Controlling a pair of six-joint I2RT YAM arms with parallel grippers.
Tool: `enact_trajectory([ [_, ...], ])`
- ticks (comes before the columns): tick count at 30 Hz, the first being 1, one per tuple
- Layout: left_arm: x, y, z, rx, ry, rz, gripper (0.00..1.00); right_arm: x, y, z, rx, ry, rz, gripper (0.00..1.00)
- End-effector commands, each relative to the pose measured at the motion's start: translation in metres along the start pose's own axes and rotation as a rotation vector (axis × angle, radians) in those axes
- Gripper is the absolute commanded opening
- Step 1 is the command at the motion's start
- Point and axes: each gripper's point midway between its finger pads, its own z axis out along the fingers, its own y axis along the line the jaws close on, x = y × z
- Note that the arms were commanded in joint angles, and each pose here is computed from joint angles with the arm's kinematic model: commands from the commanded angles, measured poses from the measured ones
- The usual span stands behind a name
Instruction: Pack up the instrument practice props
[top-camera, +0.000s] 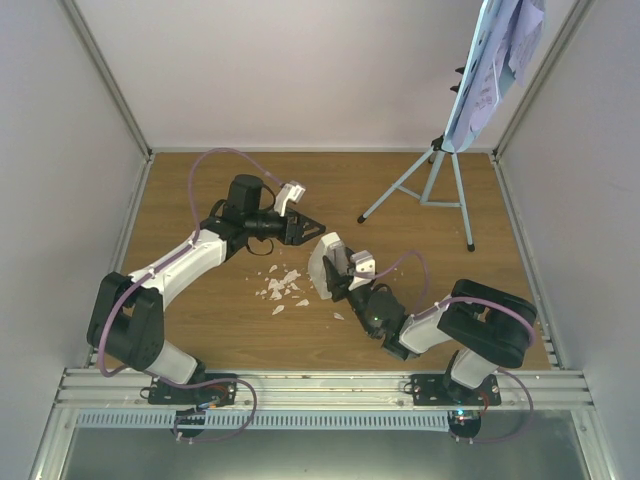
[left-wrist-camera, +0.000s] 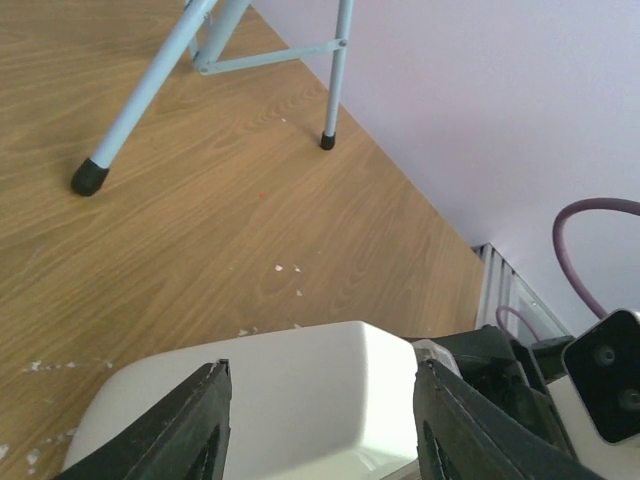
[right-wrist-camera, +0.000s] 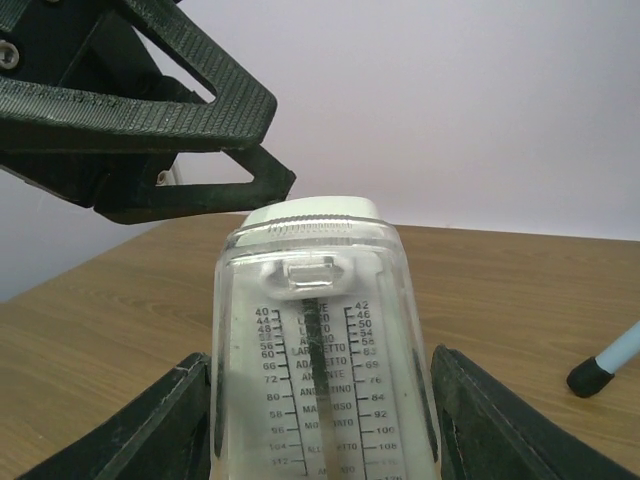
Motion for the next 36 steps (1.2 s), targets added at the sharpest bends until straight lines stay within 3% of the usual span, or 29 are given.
enact_trajectory([
  [1, 0.003, -0.011, 0.005, 0.072, 0.008, 0.024, 0.51, 0.055, 0.005, -0.011, -0.054, 0.180, -0.136, 0.45],
  [7, 0.009, -0.016, 0.012, 0.094, 0.032, 0.027, 0.46, 0.061, 0.003, -0.010, -0.047, 0.197, -0.164, 0.45],
  [36, 0.013, -0.018, 0.015, 0.101, 0.051, 0.037, 0.44, 0.051, -0.021, -0.010, -0.006, 0.170, -0.164, 0.46],
])
